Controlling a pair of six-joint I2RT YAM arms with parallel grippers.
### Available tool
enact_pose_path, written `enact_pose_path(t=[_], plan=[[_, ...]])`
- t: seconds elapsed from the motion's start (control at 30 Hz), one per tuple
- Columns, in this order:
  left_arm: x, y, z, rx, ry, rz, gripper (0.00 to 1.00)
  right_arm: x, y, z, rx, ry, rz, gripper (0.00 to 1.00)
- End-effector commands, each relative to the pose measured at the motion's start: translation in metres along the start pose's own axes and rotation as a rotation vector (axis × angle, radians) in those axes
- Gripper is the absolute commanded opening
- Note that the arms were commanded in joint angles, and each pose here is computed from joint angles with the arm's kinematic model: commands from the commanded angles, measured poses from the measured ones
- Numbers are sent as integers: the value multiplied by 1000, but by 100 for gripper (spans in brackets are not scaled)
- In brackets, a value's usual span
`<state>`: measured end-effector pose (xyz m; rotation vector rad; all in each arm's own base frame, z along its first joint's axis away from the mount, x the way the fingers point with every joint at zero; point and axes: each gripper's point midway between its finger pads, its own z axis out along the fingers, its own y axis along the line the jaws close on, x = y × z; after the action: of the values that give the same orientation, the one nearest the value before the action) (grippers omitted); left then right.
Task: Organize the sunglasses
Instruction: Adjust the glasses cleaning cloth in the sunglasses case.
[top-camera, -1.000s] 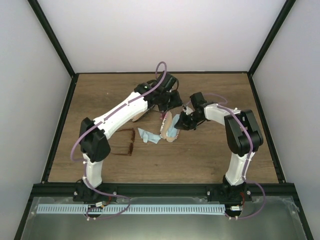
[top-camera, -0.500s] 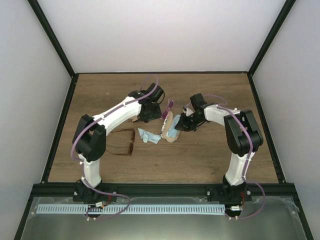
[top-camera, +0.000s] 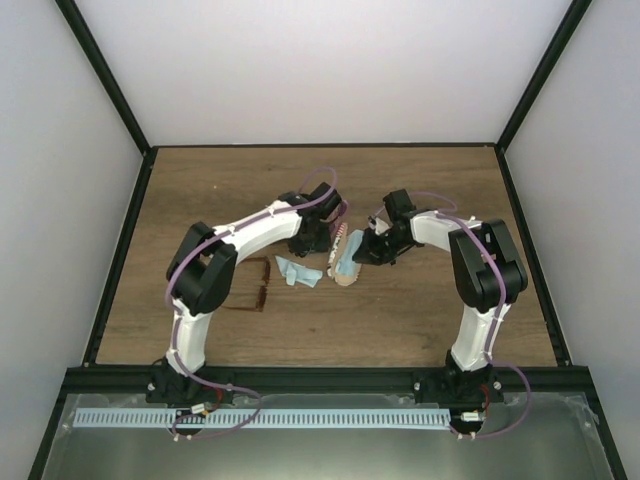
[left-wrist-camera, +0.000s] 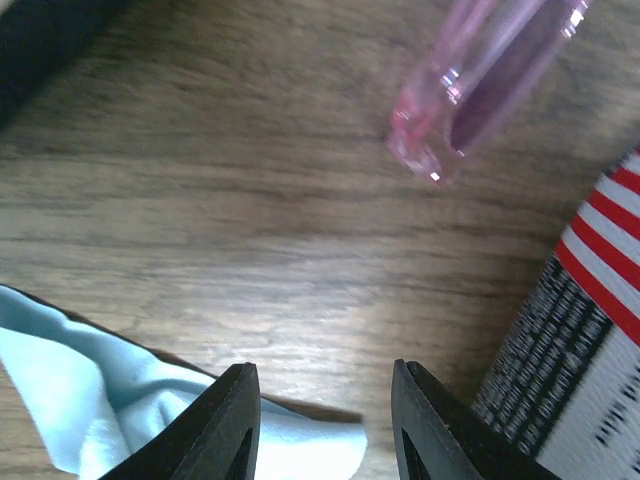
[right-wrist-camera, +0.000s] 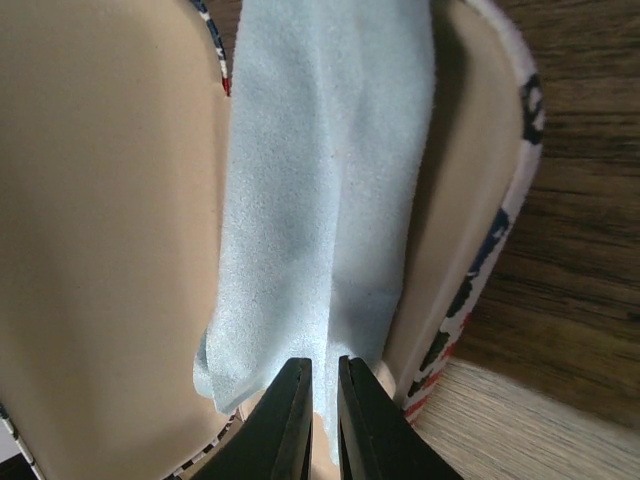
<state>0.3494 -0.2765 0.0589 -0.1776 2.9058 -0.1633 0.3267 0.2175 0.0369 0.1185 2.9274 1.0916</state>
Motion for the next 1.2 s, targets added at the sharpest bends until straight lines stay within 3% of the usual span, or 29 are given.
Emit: enact_pose_path(t=[0.0,0.27,0.6,1.17], plan=[[5,-17,-4,27,0,41,39,-4,5,-7,-18,-19,-31,8],[5,-27,-1,33,9,62,38,-6,13,-11,-42,-28,-58,15],[5,-29,1,41,18,78,38,-19,32,-27,-38,-68,-149,31],[1,-38,2,62,12,78,38,-11,32,-26,88,-48,-216,30]])
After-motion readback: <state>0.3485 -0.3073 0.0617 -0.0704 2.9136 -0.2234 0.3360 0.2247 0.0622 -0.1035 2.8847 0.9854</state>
